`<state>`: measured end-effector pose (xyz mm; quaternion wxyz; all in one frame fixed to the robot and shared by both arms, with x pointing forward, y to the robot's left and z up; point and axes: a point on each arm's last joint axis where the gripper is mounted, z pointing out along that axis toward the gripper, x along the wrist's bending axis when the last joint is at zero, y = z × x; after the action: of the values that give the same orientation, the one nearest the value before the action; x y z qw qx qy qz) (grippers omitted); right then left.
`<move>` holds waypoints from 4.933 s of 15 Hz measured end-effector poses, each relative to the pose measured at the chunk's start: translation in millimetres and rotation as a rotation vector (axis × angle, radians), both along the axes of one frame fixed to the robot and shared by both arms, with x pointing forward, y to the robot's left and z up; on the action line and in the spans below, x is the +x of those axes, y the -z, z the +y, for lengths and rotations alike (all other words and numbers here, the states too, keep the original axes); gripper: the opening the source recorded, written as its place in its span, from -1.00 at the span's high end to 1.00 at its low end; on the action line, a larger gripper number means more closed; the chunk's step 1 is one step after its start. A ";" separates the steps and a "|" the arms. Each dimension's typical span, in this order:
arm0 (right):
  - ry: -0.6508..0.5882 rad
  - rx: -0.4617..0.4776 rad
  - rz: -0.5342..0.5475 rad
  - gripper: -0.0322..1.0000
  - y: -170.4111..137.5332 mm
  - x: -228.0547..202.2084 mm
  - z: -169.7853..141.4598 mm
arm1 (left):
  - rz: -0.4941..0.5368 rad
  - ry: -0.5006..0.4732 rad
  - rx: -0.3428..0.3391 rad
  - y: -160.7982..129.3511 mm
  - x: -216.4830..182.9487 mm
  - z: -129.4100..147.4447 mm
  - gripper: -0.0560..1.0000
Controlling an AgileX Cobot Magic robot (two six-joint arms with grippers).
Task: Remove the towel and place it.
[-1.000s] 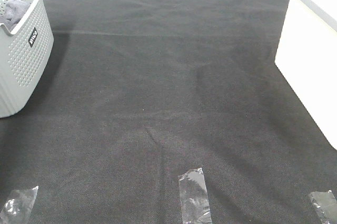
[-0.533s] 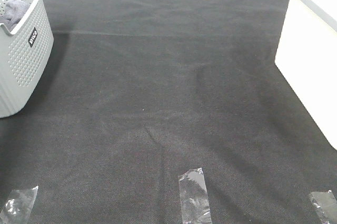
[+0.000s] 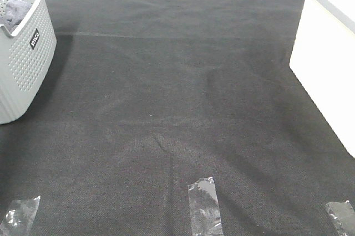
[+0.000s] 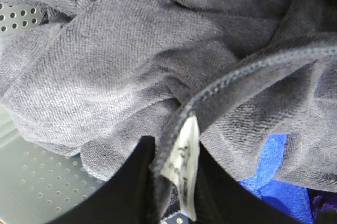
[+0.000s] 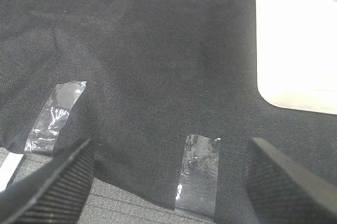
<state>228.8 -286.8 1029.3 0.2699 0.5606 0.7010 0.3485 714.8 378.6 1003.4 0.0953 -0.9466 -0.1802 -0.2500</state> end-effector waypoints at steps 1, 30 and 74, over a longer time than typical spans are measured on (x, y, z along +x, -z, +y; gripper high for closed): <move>0.000 0.000 0.000 -0.55 0.0 0.0 0.0 | 0.000 0.000 0.000 0.0 0.0 0.0 0.54; -0.124 0.116 -0.259 -0.46 -43.4 74.2 18.5 | -0.678 0.432 -0.219 -294.2 -228.9 -200.3 0.89; -1.027 0.341 0.157 0.90 -20.4 304.0 222.1 | -0.582 0.477 -0.445 -281.6 -255.8 -263.4 0.89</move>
<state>532.9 -64.6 1049.7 -0.0828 0.2062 0.8363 0.5012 459.1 115.2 1285.0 -0.2260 -0.8493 -0.0251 -0.4764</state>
